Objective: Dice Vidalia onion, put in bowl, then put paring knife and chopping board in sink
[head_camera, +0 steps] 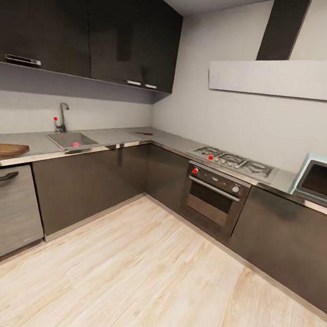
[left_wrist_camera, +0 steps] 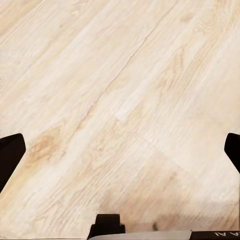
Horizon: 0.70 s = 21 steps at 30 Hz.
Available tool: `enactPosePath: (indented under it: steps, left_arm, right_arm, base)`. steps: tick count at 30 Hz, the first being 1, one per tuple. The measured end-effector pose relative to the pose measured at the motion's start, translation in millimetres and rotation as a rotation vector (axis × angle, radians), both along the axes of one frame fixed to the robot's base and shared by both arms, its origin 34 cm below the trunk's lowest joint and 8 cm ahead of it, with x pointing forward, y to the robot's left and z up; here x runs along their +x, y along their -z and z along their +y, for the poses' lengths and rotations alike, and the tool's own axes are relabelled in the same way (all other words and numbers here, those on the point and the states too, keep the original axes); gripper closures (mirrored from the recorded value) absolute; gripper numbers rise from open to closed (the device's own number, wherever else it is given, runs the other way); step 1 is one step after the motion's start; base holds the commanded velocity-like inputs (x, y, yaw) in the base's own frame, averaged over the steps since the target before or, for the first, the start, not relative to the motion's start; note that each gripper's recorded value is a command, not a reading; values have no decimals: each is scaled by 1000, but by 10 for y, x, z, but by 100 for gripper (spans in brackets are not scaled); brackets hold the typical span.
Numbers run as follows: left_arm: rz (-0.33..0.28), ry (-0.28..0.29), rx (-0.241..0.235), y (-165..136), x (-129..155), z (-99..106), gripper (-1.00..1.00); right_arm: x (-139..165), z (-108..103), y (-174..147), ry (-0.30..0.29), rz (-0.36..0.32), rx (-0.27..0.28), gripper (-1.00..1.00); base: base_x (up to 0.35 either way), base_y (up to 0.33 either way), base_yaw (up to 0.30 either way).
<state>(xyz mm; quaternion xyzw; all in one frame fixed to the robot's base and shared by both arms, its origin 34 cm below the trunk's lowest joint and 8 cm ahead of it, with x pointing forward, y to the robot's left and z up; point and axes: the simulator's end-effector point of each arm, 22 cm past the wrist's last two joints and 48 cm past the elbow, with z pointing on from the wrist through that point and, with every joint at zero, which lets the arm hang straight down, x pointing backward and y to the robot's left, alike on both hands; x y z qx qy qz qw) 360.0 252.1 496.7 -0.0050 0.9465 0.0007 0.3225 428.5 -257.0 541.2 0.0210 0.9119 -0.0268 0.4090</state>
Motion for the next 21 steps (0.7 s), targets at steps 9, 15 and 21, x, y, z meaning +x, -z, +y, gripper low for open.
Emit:
enactPosePath:
  steps: [9, 15, 21]
  left_arm:
    - [0, 0, 0, -1, 1, -1, -100]
    - [0, 0, -1, -1, 2, -5, -100]
    - [-1, 0, -1, -1, 2, -5, -100]
  right_arm:
    - [0, 3, 0, 0, 0, 0, -100]
    - [0, 3, 0, 0, 0, 0, -100]
    - [0, 0, 0, 0, 0, 0, -100]
  base:
    - [0, -292, 266]
    - [0, -316, 266]
    - [0, -317, 266]
